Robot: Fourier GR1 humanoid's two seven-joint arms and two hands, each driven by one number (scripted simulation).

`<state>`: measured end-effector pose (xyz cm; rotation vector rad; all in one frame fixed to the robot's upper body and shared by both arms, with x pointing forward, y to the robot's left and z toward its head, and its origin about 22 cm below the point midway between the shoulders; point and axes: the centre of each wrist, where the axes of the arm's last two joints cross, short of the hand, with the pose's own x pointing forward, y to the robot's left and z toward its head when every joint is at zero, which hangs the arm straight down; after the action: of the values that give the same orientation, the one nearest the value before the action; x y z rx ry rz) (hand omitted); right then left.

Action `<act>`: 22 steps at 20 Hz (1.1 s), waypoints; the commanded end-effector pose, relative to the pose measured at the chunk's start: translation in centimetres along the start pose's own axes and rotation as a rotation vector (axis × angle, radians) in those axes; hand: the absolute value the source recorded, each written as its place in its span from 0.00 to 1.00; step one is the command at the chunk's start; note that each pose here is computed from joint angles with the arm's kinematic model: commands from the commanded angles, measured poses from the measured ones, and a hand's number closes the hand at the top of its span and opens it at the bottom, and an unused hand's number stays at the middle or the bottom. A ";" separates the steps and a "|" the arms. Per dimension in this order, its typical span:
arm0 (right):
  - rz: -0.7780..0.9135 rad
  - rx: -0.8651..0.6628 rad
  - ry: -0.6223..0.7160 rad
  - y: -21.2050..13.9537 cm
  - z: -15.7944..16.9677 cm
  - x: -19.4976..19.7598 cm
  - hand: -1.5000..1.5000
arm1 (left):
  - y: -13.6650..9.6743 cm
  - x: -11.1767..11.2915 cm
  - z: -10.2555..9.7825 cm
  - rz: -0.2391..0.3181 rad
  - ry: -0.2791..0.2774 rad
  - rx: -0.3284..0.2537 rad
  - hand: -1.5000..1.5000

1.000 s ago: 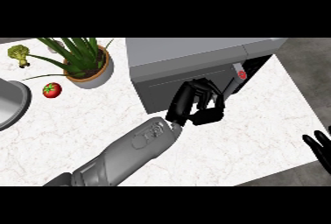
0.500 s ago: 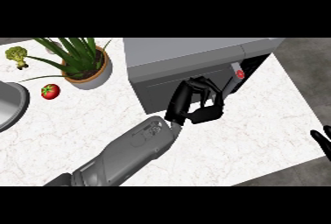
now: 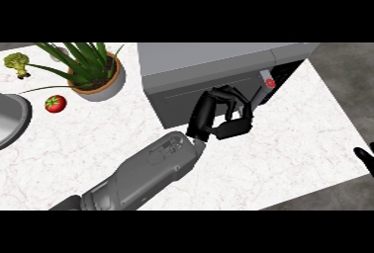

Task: Pick up the milk, place it into the microwave and close the microwave

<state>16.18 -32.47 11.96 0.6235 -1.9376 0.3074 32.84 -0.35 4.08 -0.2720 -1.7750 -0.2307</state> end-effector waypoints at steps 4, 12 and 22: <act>-0.022 0.067 -0.003 0.5 -0.5 0.7 0.00 | 2.1 -0.2 -2.2 -0.026 -0.007 0.147 1.00; -0.033 0.106 -0.008 0.6 -1.0 1.2 0.00 | 2.0 -0.3 -2.2 -0.024 -0.039 0.161 1.00; -0.048 0.130 0.003 0.8 -1.2 1.7 0.00 | 1.9 0.0 -2.4 -0.005 -0.055 0.187 1.00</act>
<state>16.11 -31.75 13.92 0.7413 -1.9206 0.3991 32.73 -0.29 3.60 -0.2492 -1.8705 -0.1382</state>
